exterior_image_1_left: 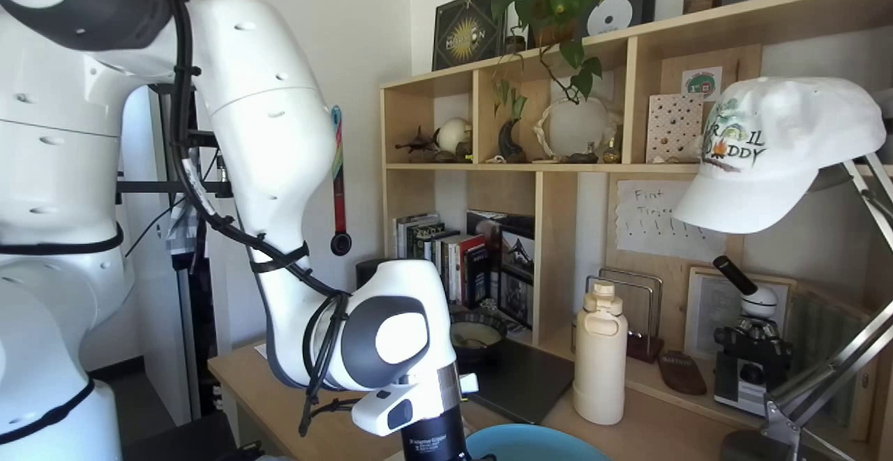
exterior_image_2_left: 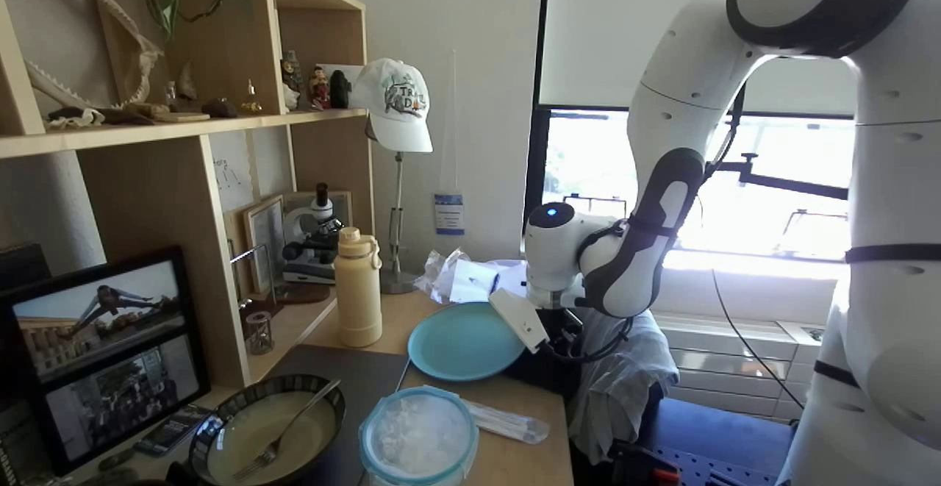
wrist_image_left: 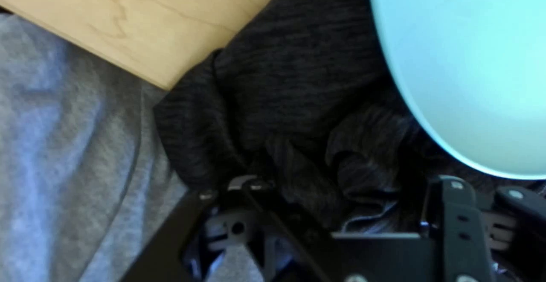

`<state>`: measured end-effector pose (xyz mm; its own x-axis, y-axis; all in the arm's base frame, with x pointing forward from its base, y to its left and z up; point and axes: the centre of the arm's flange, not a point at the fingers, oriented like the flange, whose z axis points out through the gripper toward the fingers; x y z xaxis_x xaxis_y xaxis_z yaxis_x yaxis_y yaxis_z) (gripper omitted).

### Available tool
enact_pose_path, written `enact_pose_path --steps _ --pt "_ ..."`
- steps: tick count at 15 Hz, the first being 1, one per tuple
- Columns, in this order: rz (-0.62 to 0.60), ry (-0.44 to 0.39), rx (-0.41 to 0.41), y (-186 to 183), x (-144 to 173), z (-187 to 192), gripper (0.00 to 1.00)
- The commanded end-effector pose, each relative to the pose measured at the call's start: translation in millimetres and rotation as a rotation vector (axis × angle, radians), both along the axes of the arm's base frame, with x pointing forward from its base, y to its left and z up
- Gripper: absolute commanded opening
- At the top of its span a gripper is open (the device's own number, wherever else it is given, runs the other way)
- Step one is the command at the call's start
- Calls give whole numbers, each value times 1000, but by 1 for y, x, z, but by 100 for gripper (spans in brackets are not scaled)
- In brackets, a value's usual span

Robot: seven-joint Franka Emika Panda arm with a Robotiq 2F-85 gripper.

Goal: Move the blue plate to the right then put the brown bowl on the blue plate

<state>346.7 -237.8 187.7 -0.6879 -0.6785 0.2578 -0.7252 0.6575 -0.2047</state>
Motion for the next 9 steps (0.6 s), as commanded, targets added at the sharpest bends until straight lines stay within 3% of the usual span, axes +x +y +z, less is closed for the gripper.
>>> enact_pose_path --steps 1,6,9 --pt "-33 -17 -15 0 -11 -13 42" --pt "-71 31 -6 2 -26 -5 6" --pt "-54 115 -11 9 -28 12 5"
